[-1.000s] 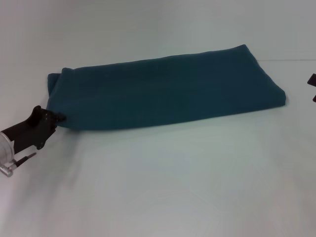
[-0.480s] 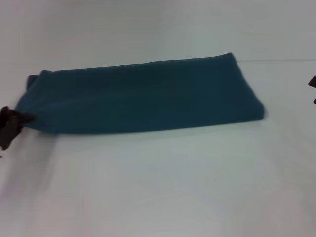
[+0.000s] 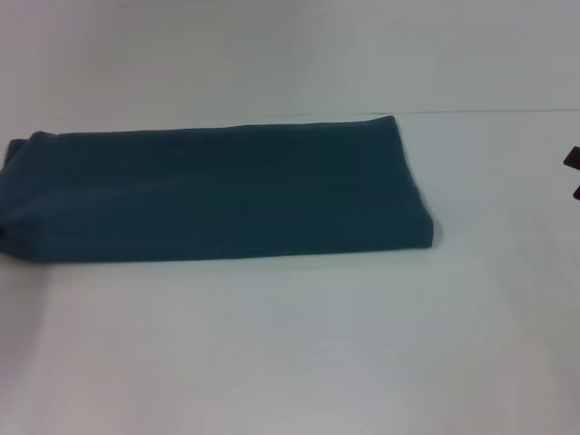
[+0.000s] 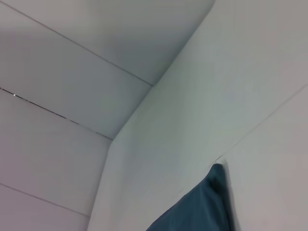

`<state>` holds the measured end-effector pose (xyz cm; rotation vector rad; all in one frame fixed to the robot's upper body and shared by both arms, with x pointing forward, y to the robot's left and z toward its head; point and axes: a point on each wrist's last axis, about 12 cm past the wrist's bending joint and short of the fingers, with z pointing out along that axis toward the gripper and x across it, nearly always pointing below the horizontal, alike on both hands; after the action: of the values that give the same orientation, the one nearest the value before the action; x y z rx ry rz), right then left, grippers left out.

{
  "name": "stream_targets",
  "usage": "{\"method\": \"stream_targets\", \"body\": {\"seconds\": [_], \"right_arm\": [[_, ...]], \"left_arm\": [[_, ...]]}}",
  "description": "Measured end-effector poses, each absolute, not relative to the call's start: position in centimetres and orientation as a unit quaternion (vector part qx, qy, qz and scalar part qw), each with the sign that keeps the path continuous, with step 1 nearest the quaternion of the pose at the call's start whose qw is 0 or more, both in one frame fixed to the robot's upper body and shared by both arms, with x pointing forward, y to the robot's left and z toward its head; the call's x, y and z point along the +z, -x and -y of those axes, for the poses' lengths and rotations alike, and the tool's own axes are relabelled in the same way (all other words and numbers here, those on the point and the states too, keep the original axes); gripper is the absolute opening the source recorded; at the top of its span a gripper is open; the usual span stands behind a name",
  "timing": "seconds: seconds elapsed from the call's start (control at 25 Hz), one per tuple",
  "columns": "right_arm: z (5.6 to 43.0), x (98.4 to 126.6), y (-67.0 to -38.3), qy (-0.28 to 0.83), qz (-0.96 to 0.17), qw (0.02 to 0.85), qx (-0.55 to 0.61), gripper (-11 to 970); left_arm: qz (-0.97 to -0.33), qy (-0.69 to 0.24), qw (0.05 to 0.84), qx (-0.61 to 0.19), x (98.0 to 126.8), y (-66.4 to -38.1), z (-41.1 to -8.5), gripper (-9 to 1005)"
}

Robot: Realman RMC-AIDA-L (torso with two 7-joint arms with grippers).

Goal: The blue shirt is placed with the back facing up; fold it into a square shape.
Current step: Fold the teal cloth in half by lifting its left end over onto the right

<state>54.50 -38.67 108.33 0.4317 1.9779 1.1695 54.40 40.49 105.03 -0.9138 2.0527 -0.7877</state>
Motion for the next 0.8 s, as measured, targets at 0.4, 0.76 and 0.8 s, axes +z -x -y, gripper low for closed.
{"method": "stream_targets", "body": {"seconds": [0.4, 0.76, 0.8], "right_arm": [[38.6, 108.2, -54.4, -0.168, -0.783, 0.387, 0.457, 863], [38.3, 108.1, -54.5, -0.165, -0.782, 0.387, 0.459, 862], [38.3, 108.1, -54.5, -0.164, -0.782, 0.387, 0.46, 862]], "left_arm": [[-0.805, 0.255, 0.376, -0.381, 108.7, -56.7, -37.8, 4], [-0.78, 0.16, 0.375, -0.475, 113.2, -59.1, -34.3, 5], [-0.777, 0.148, 0.376, -0.483, 113.8, -59.5, -33.9, 5]]}}
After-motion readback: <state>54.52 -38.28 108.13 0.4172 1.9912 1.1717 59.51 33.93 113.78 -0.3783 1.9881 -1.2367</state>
